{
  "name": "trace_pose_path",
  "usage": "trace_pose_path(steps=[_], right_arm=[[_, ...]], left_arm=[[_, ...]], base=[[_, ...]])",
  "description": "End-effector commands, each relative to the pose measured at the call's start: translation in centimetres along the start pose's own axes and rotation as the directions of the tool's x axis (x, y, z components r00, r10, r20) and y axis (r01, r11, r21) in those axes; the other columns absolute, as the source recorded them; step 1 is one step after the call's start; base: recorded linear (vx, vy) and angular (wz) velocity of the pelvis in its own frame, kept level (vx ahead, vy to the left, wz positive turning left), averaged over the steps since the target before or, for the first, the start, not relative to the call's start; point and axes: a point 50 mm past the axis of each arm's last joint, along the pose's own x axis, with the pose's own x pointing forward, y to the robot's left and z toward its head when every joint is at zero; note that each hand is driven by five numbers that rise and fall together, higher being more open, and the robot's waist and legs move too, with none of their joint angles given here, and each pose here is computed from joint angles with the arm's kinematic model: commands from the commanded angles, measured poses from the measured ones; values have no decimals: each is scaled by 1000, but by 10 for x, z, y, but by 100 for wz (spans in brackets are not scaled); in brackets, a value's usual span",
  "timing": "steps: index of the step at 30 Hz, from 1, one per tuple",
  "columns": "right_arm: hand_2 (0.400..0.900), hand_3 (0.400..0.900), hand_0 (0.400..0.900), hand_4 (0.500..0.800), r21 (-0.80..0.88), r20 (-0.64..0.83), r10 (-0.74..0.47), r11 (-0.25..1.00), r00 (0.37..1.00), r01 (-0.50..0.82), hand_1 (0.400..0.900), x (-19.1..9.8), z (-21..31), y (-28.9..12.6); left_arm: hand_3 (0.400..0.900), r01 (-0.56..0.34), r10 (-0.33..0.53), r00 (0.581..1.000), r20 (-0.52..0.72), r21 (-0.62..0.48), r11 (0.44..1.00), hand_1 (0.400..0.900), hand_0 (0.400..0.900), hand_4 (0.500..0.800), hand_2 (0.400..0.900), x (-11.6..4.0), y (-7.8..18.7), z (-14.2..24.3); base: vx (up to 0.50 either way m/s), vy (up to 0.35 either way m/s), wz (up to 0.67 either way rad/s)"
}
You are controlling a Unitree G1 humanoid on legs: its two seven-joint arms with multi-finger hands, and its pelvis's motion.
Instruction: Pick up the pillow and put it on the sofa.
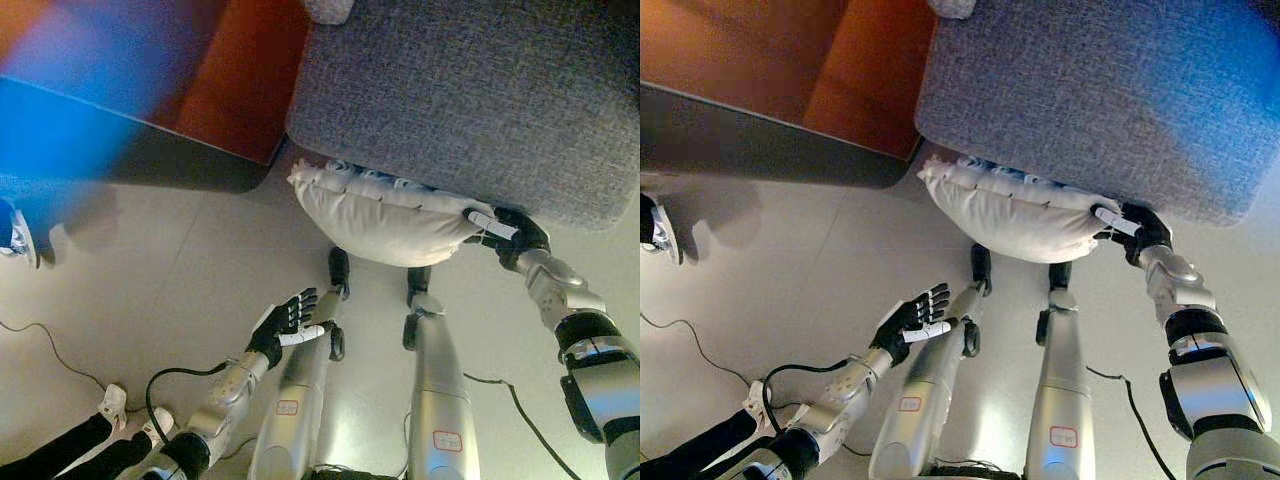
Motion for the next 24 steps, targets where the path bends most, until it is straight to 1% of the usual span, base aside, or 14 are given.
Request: trace_pose_path(steps=[1, 3, 7, 9, 10, 11, 12, 15, 18, 24], right_arm=[[400, 400, 400, 500, 3, 476, 82, 996, 876, -95, 400, -19, 145, -1], [400, 400, 400, 500, -7, 479, 97, 994, 872, -106, 400, -18, 144, 4], [400, 400, 400, 500, -51, 502, 139, 990, 854, -131, 400, -16, 140, 39], [400, 400, 400, 500, -77, 503, 164, 986, 849, -145, 400, -18, 132, 27], [400, 400, 400, 500, -99, 532, 197, 980, 824, -170, 400, -22, 130, 21], [400, 400, 400, 500, -120, 512, 181, 983, 840, -138, 400, -21, 126, 14], [400, 400, 400, 500, -122, 495, 179, 983, 850, -136, 400, -23, 121, 0], [400, 400, 400, 500, -124, 457, 184, 982, 870, -143, 400, -27, 115, -22], [400, 400, 400, 500, -120, 413, 214, 976, 885, -180, 400, -28, 108, -23], [400, 400, 400, 500, -147, 350, 266, 963, 898, -228, 400, -28, 84, -18]], left_arm=[[900, 58, -58, 998, 24, -16, 998, 900, 900, 800, 900, -8, -9, -3], [900, 62, -61, 998, 24, -18, 998, 900, 900, 800, 900, -8, -11, -4], [900, 40, -40, 999, 13, -22, 999, 900, 900, 800, 900, -14, -12, -11], [900, 25, -25, 1000, -9, -12, 1000, 900, 900, 800, 900, -15, -7, -13], [900, 21, -21, 999, -25, -2, 1000, 900, 900, 800, 900, -15, -4, -13], [900, 16, -15, 999, -42, 3, 1000, 900, 900, 800, 900, -17, -1, -16], [900, 13, -12, 997, -70, 13, 1000, 900, 900, 800, 900, -18, 5, -19], [900, 9, -3, 991, -133, 42, 999, 900, 900, 800, 900, -24, 18, -25], [900, -16, 27, 984, -177, 62, 998, 900, 900, 800, 900, -31, 31, -30], [900, -68, 88, 964, -252, 86, 994, 900, 900, 800, 900, -44, 46, -45]], base=[[0, 0, 0], [10, 1, -4], [6, 16, -1], [17, -57, 1], [28, -92, 1], [55, -110, 1], [57, -95, -2], [81, -113, 3], [66, -94, -2], [52, -64, 0]])
